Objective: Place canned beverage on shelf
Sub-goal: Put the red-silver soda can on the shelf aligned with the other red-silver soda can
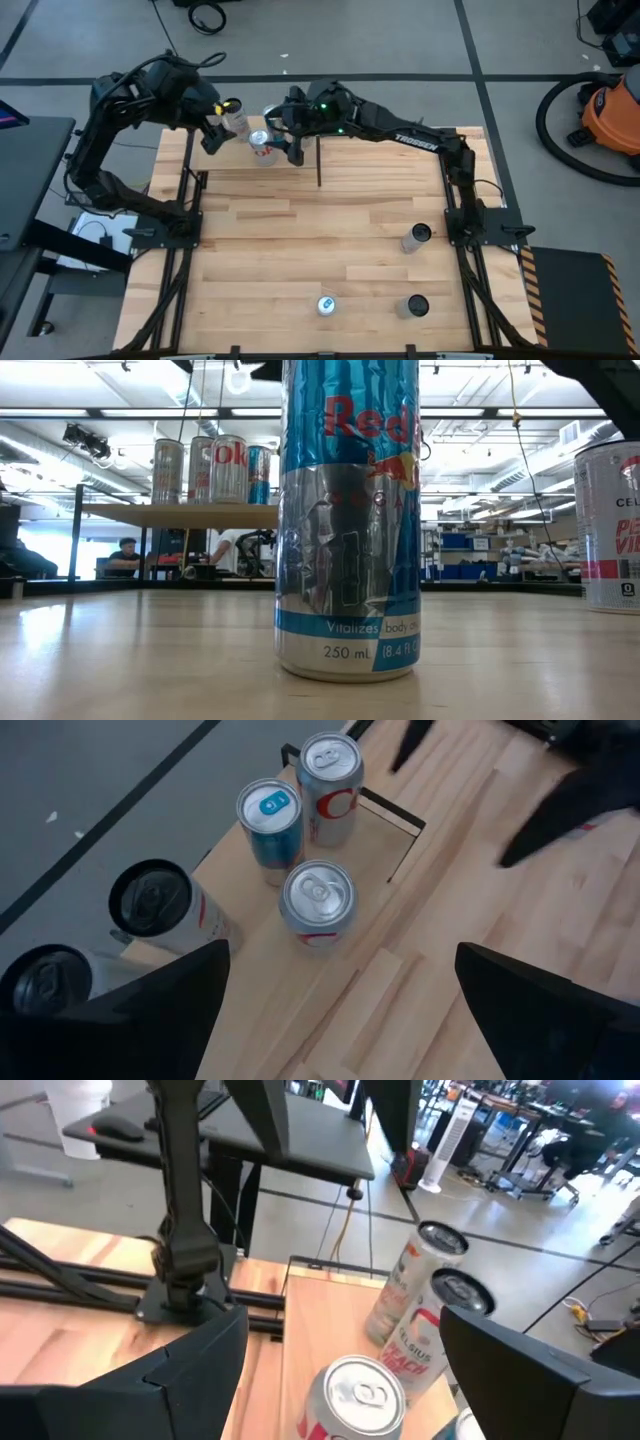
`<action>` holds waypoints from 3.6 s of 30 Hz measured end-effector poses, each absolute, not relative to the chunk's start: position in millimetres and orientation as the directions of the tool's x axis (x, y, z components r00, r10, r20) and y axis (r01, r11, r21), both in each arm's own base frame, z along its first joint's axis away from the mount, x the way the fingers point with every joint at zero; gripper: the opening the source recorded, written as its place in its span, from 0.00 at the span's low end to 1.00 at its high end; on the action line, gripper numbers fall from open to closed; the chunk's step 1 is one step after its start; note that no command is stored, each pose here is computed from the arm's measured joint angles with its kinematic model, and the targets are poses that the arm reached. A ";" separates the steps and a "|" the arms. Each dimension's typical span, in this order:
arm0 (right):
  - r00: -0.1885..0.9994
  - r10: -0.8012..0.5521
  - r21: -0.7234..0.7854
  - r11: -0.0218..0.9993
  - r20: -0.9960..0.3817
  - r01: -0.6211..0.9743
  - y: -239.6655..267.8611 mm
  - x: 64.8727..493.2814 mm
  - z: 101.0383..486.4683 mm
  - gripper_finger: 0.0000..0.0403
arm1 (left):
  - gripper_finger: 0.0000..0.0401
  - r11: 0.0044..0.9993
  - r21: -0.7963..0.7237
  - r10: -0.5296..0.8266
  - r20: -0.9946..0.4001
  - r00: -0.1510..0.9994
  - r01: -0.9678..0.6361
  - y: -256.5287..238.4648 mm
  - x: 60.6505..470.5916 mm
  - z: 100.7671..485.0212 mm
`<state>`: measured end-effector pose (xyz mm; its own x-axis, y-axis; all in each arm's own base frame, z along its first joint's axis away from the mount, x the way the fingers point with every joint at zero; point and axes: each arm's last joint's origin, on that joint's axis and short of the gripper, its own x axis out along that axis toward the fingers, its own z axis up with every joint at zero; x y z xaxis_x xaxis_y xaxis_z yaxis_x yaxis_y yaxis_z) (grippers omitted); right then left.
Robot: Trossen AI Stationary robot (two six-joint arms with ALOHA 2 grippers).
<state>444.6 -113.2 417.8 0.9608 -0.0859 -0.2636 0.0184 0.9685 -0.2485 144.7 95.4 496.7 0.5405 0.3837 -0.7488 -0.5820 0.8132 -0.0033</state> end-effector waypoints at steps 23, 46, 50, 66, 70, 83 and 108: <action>0.938 -0.086 -0.189 0.982 -0.335 0.022 -159.4 481.5 349.2 0.84 | 0.97 0.815 -0.003 0.406 -0.711 0.575 -0.579 83.2 126.0 504.6; 0.923 -0.113 -0.142 0.988 -0.368 0.064 -169.2 482.5 338.4 0.84 | 0.97 0.815 -0.003 0.406 -0.711 0.575 -0.579 83.2 126.1 504.6; 0.913 -0.109 -0.134 0.989 -0.393 0.060 -168.9 481.5 336.0 0.84 | 0.97 0.815 -0.003 0.406 -0.711 0.574 -0.580 83.3 126.2 504.5; 0.912 -0.103 -0.106 0.992 -0.397 0.066 -165.7 482.4 335.6 0.81 | 0.97 0.815 -0.003 0.406 -0.711 0.574 -0.579 83.2 126.2 504.5; 0.910 -0.102 -0.083 0.994 -0.402 0.075 -165.8 482.1 335.1 0.76 | 0.97 0.815 -0.003 0.406 -0.711 0.574 -0.579 83.2 126.2 504.5; 0.909 -0.110 -0.035 0.994 -0.401 0.104 -165.7 481.9 335.8 0.65 | 0.97 0.830 0.023 0.406 -0.711 0.574 -0.558 83.3 126.2 504.5; 0.833 -0.165 -0.035 0.984 -0.527 0.173 -154.0 462.1 347.8 0.65 | 0.97 0.830 0.023 0.405 -0.712 0.574 -0.557 83.4 126.5 504.4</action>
<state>462.1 -154.0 347.8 0.8334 -0.1653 -0.5274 0.1729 0.9843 -0.0352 126.5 83.4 504.4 0.5738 0.4051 -0.7118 -0.5574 0.8299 0.0230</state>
